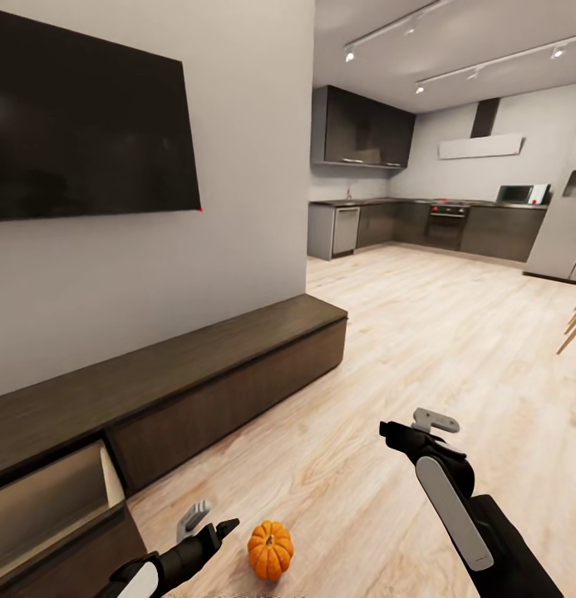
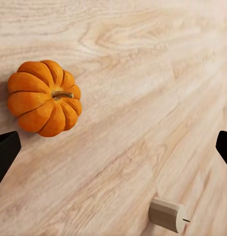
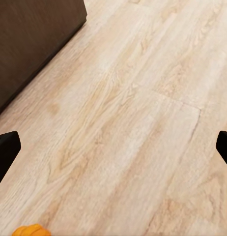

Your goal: Place each of the two pumpkins and all three candles from the living room inside a cabinet in the living room (use any cabinet), then make sure every cabinet is closed, and position the cauldron so it is next to a table in the living room.

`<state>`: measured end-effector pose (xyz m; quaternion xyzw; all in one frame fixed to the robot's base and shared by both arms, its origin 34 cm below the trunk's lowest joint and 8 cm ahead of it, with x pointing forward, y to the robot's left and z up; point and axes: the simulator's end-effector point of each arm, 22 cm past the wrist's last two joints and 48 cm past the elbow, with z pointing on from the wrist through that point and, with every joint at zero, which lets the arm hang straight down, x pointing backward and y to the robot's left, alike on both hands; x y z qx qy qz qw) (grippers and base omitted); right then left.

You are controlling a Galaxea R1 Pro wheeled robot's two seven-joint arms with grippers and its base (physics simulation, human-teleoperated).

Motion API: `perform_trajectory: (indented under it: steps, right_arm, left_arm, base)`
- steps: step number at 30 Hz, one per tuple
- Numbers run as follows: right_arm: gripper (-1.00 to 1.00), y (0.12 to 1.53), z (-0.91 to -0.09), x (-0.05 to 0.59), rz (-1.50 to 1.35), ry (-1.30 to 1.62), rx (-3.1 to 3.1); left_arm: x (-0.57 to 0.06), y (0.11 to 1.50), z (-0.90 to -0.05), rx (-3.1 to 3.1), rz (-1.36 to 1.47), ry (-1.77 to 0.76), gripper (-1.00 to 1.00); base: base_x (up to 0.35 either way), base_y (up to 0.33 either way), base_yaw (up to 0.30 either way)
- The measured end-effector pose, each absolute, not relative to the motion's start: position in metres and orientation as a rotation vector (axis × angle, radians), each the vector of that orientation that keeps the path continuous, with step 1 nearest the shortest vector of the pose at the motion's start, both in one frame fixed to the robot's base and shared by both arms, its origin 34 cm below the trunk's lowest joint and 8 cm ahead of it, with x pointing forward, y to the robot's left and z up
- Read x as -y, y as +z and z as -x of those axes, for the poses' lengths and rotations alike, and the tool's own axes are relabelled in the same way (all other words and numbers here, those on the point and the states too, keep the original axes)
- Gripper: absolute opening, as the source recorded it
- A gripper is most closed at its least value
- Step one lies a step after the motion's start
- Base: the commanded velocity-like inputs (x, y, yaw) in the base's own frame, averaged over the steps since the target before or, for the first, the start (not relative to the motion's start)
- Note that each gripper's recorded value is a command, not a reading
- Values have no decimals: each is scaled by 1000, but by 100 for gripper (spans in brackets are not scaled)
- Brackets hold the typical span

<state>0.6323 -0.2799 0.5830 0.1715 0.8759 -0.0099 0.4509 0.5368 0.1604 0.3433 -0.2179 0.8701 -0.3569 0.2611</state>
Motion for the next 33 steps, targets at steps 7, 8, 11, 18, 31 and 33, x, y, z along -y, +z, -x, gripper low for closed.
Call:
perform_trajectory:
  steps: [7, 8, 11, 18, 31, 33]
  right_arm:
    - [100, 579, -633, 279, -425, -25, -2173]
    - [100, 578, -633, 279, -425, -25, -2173]
    - [100, 576, -632, 279, -425, -24, -2174]
    - [100, 561, -628, 279, -425, -23, -2173]
    - [100, 542, -626, 276, -425, -9, -2169]
    - [100, 537, -626, 276, -425, -11, -2178]
  left_arm:
    - [-160, 339, -535, -2363, 595, -966, 100]
    - [-160, 339, -535, -2363, 596, -966, 100]
    - [-160, 337, -534, -2364, 596, -967, 100]
    - [-159, 321, -530, -2364, 594, -966, 100]
    - [-159, 293, -521, -2382, 605, -964, 100]
    - [-159, 290, -519, -2389, 610, -963, 100]
  base:
    - [1, 0, 59]
    - [0, 0, 12]
    - [0, 0, 5]
    - [0, 0, 0]
    - [0, 0, 0]
    - [0, 0, 0]
